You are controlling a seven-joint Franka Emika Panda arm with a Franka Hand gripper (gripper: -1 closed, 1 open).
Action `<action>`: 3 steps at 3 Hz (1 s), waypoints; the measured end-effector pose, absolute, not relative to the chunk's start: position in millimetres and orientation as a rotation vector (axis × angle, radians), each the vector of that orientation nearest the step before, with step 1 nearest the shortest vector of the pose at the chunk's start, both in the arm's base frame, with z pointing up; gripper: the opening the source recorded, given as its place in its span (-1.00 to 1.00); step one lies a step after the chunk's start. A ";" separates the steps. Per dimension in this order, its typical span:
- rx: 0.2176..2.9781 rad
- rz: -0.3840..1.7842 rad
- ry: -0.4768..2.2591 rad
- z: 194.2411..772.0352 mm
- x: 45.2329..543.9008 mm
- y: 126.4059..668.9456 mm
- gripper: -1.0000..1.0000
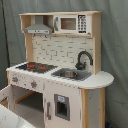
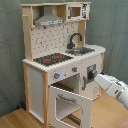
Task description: Play with the kitchen
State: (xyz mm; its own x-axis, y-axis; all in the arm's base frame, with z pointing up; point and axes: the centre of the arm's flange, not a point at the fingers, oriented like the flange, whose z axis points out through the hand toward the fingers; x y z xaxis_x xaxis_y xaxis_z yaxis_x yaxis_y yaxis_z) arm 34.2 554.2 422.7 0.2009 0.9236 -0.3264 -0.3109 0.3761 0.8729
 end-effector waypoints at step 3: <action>0.717 0.728 1.029 420.1 91.0 491.8 1.00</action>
State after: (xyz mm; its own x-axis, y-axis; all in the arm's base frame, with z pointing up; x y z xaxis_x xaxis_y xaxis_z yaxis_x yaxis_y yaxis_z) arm 91.0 491.8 420.1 0.3355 0.8070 -0.4859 -0.1902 0.5632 0.8041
